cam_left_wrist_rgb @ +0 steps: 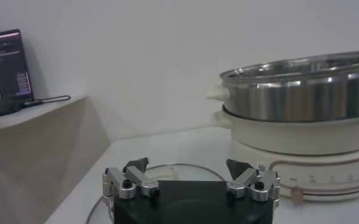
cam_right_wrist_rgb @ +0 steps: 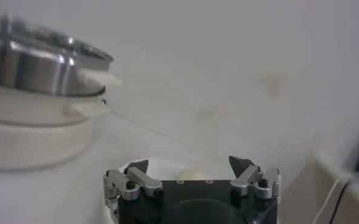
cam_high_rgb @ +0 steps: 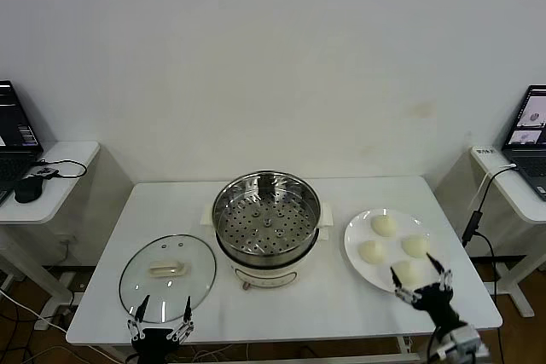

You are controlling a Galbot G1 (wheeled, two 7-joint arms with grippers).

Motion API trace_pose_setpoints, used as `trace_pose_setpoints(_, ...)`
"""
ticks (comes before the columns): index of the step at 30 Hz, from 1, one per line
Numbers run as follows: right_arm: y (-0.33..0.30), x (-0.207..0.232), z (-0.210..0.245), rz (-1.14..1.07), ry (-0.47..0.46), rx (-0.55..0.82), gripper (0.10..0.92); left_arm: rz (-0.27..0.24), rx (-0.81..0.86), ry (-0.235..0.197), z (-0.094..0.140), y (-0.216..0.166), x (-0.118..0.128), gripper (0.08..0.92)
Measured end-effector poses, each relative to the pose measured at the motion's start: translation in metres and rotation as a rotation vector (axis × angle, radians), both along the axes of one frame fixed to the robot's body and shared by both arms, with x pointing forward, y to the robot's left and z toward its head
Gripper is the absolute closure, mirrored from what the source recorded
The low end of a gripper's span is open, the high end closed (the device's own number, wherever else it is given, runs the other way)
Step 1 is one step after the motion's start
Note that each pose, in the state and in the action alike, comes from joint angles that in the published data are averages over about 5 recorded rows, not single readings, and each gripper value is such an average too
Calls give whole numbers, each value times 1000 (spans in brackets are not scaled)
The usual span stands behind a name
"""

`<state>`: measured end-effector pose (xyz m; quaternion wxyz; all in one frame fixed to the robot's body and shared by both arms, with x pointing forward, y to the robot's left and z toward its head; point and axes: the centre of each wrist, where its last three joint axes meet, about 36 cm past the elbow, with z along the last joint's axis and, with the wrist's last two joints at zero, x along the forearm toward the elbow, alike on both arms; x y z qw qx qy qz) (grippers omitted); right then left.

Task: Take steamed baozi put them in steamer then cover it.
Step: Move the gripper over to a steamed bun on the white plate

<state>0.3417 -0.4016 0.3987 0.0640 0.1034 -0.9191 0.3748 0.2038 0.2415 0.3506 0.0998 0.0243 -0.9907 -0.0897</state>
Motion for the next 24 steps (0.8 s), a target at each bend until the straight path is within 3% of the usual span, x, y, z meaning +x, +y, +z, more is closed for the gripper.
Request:
trace_pose_setpoints(6,-28,44,28,72,46,-232,199,-8,39,12,1,4,4,177)
trace_pose_setpoints(13,-58,105,66,181,180,-482,200,-2,83,24,3,12,10,177)
trace_pose_setpoints(24,-61,202,95,383,447,-630,199,27,126,37,7,23,14,177)
